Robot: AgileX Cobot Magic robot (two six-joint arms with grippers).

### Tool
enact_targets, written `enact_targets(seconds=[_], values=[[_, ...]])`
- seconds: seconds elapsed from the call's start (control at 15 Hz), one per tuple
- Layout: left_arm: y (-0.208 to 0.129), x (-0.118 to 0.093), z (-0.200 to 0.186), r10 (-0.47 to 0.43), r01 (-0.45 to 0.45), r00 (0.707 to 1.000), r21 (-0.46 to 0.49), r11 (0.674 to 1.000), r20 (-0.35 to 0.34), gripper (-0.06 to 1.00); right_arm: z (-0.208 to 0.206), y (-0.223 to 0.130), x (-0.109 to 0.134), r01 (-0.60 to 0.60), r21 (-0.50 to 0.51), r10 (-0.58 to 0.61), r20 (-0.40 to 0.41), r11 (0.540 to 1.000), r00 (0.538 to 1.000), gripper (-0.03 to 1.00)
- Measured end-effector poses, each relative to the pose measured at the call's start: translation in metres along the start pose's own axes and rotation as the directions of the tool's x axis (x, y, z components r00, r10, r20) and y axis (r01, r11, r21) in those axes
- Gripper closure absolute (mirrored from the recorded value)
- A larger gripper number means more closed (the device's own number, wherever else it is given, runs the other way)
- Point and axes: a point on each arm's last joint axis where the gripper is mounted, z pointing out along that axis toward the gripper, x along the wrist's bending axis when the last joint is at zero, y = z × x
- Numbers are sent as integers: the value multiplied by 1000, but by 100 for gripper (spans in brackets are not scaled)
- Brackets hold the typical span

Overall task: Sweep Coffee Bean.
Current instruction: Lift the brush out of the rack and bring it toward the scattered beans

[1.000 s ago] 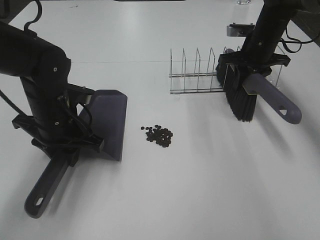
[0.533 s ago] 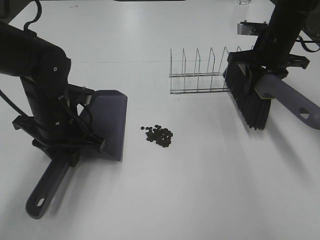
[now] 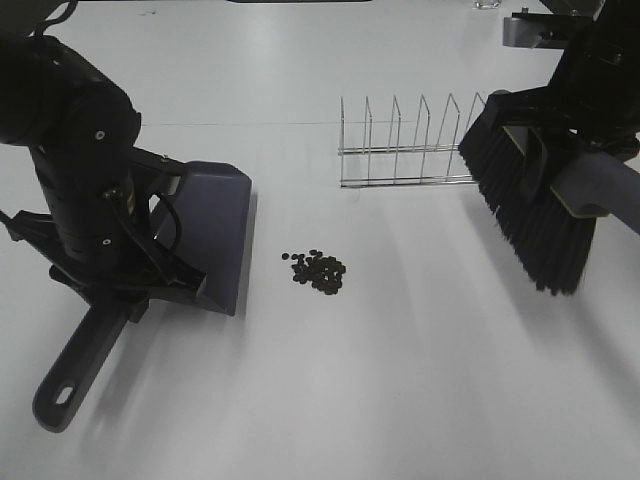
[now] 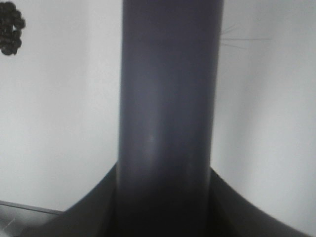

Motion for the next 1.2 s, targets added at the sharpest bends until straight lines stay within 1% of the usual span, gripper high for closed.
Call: enact_targets(seconds=[0.13, 0.2, 0.33, 0.47, 0.6, 0.8, 0.93, 1.2], values=[[-1, -8, -1, 23, -23, 1000, -23, 999, 5, 59, -1, -15, 13, 0, -20, 1, 52, 1000, 999, 67], [0, -10, -2, 27, -27, 1000, -33, 999, 9, 59, 1, -17, 20, 0, -32, 3, 90, 1000, 996, 67], [1, -13, 6, 35, -35, 999, -30, 999, 11, 59, 2, -17, 30, 9, -60, -1, 137, 998, 991, 67], [2, -16, 20, 52, -53, 999, -5, 999, -4, 59, 2, -15, 42, 15, -121, 4, 156, 992, 988, 67], [4, -18, 30, 79, -79, 997, -6, 997, -15, 59, 3, -14, 46, 2, -138, 20, 156, 990, 988, 67], [6, -20, 40, 112, -112, 994, -15, 994, -13, 59, 24, -5, 45, 21, -104, 0, 199, 994, 980, 67], [7, -22, 46, 132, -132, 991, -4, 991, -16, 59, 46, 1, 43, 24, -48, -12, 238, 999, 971, 67], [7, -22, 47, 149, -149, 989, -1, 989, -18, 59, 68, 5, 43, 13, -2, -12, 255, 1000, 967, 67]])
